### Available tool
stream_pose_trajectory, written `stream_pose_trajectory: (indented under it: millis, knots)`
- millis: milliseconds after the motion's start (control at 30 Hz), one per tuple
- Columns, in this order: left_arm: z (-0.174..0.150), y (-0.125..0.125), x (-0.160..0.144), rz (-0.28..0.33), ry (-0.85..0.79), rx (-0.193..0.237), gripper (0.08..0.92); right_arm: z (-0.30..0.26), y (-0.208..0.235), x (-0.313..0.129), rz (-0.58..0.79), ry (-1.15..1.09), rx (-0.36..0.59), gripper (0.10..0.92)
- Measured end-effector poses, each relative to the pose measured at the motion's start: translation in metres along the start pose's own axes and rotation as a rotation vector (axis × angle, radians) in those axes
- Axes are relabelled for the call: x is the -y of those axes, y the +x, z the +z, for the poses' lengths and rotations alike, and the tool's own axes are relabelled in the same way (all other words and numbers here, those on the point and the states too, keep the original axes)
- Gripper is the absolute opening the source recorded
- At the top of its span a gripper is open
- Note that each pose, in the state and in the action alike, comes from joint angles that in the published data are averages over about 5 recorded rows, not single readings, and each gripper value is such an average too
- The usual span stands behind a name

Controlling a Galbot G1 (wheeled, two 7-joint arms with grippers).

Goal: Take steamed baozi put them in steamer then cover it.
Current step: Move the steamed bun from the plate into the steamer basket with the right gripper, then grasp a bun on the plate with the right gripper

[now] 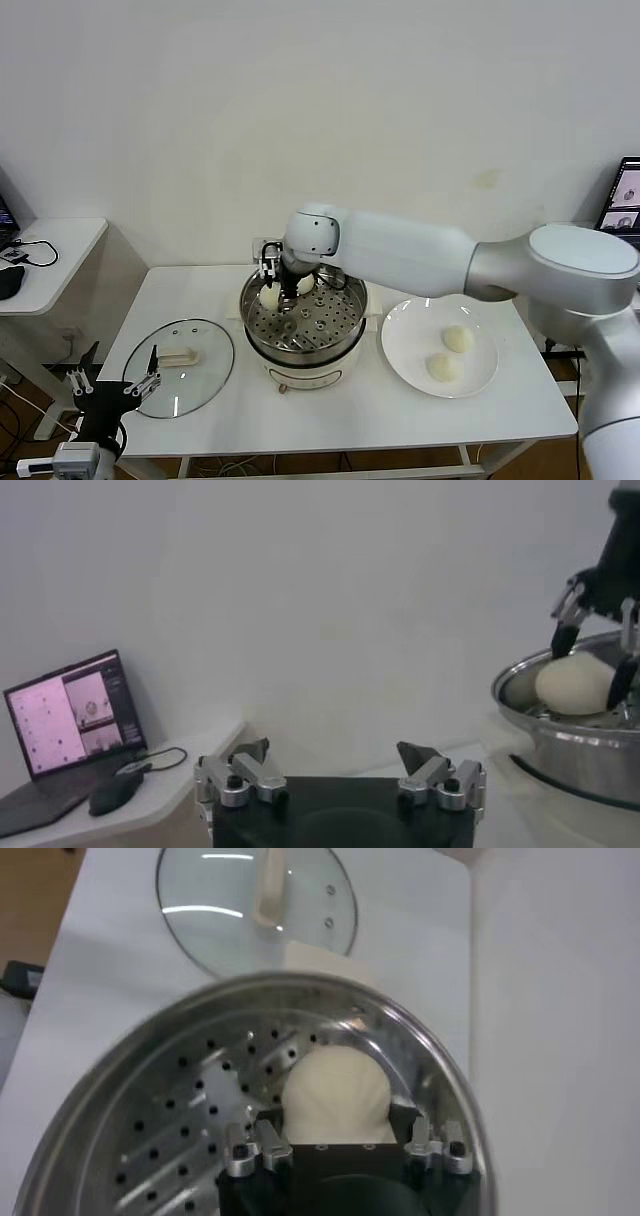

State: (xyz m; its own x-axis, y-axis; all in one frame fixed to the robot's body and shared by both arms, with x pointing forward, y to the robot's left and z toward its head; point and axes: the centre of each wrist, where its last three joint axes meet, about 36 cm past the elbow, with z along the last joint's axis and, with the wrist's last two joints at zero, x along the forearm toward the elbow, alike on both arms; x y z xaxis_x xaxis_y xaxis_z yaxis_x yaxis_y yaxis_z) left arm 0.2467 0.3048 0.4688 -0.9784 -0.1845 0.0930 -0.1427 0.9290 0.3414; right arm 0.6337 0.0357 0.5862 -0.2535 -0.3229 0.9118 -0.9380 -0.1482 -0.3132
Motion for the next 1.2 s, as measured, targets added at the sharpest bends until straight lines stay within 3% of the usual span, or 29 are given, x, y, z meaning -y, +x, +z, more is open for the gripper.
stream_pose_trajectory:
  millis: [167,400,500,800,1200]
  knots:
    - [-0.001,-0.001,0.000,-0.001,0.000,0.004,0.823,-0.002,-0.008,0.000,0.000,-0.008,-0.011,0.665]
    - [-0.001,-0.002,0.000,0.000,0.002,0.007,0.823,0.000,-0.007,0.001,-0.009,0.004,-0.017,0.802]
    - [-0.001,-0.003,0.001,0.001,0.004,0.009,0.823,0.003,0.002,0.004,-0.012,0.019,-0.015,0.820]
    - [-0.003,-0.004,0.002,0.011,0.003,0.015,0.823,0.031,0.054,0.019,-0.018,0.092,-0.029,0.823]
    - [-0.004,-0.006,0.005,0.034,-0.006,0.020,0.823,0.127,0.139,0.008,-0.044,0.153,-0.084,0.823]
